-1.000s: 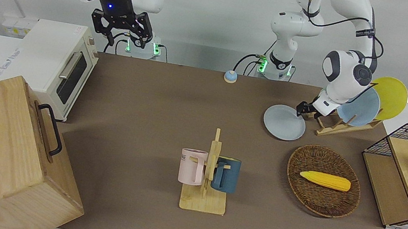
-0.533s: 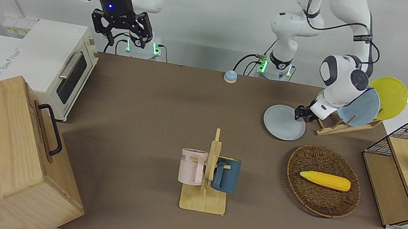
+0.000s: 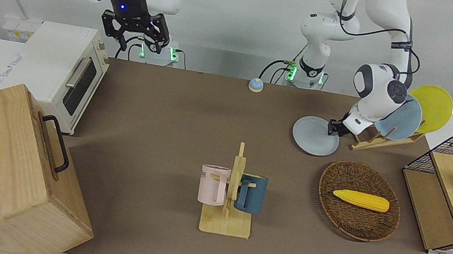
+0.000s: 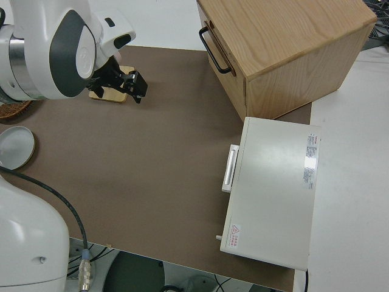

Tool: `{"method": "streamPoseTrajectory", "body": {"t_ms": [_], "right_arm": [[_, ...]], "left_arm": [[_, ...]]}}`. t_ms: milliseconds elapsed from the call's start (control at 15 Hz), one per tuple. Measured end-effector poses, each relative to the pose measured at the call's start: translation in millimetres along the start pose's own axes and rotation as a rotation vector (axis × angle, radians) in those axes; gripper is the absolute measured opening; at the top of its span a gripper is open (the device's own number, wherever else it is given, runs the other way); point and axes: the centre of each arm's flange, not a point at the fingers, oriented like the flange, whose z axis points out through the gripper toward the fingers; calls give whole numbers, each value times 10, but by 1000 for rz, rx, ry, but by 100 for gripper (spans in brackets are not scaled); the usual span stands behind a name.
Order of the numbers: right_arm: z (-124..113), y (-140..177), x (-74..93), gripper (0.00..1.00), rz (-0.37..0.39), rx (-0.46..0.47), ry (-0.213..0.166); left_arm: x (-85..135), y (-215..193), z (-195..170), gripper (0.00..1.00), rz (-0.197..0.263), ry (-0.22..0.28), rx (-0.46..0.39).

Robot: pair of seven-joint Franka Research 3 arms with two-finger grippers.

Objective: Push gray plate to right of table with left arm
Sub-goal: 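Press the left gripper against the gray plate's rim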

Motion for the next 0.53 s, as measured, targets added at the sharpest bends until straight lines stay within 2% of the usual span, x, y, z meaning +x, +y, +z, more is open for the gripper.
{"method": "streamPoseTrajectory", "body": {"t_ms": [533], "right_arm": [[0,0,0,100,0,0,0]], "left_arm": [[1,68,-16,4,-5,6,-9]]}}
